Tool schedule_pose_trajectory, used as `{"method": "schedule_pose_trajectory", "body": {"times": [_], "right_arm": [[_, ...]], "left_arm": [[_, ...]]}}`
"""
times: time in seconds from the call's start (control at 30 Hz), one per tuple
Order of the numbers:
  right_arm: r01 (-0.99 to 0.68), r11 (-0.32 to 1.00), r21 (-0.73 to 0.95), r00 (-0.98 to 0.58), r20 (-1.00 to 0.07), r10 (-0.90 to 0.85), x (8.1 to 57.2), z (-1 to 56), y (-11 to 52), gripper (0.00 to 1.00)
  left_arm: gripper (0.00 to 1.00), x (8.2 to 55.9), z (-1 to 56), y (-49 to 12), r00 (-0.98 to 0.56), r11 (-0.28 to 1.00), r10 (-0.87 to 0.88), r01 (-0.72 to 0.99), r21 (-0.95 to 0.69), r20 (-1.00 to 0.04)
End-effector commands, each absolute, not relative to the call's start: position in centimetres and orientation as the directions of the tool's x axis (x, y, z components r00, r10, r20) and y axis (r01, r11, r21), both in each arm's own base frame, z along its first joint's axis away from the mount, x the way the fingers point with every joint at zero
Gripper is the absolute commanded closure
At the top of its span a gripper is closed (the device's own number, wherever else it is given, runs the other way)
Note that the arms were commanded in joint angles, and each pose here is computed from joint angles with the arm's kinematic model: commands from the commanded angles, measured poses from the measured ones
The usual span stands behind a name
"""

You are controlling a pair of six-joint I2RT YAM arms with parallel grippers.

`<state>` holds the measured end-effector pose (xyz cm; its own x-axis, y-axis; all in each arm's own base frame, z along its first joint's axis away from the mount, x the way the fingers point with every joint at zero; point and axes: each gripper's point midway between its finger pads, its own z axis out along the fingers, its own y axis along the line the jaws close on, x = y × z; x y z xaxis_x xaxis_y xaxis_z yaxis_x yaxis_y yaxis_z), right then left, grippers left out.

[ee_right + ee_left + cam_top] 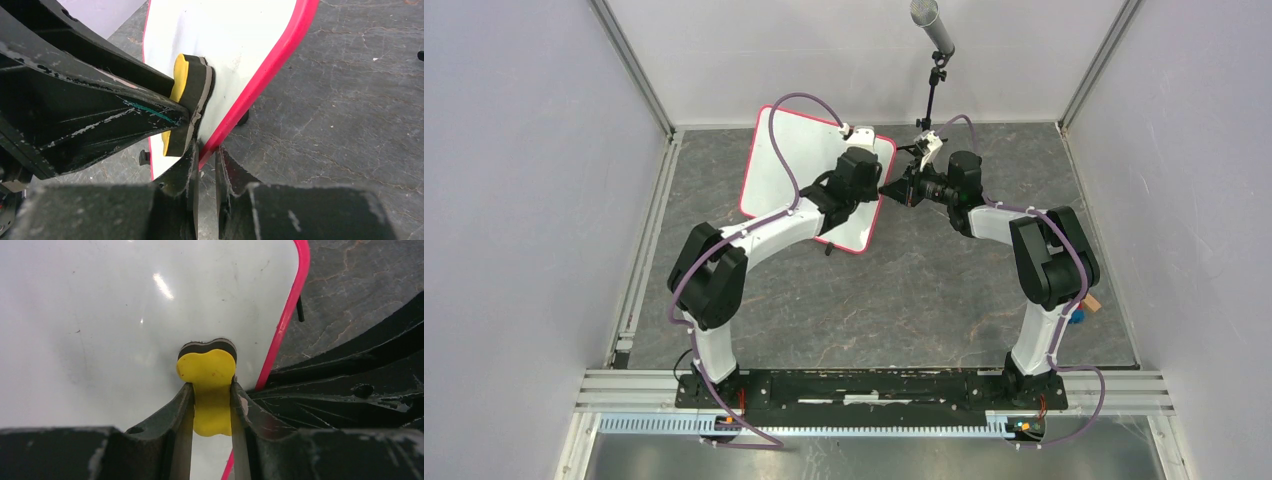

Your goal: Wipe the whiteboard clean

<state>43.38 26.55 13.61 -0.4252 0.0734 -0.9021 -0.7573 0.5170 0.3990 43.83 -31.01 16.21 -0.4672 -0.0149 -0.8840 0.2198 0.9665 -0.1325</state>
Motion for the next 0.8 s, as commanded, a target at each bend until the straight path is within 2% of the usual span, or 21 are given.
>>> {"method": "schedule_pose_trajectory", "body": {"times": [0.0,0.27,0.4,0.6,0.77], "right_arm": [[-0.828,0.463,0.315,-0.337,-0.941,0.038,42.7,15.2,27.9,1.0],[-0.832,0.454,0.318,-0.336,-0.941,0.043,42.6,15.5,28.1,1.0],[-0.833,0.452,0.32,-0.336,-0.941,0.045,42.6,15.5,28.1,1.0],[-0.833,0.451,0.32,-0.336,-0.941,0.048,42.6,15.6,28.1,1.0],[-0.833,0.45,0.32,-0.336,-0.941,0.047,42.6,15.5,28.3,1.0]], "left_arm": [[0.75,45.0,15.1,-30.7,-0.497,0.958,0.0,0.248,-0.142,-0.868],[0.75,47.1,13.1,-17.2,-0.522,0.978,-0.196,-0.046,-0.202,-0.83],[0.75,47.4,11.8,-13.1,-0.527,0.963,-0.27,-0.139,-0.232,-0.806],[0.75,48.7,14.3,-15.7,-0.496,0.965,-0.254,-0.074,-0.252,-0.83],[0.75,48.4,17.2,-23.3,-0.464,0.98,-0.13,0.071,-0.183,-0.876]]}}
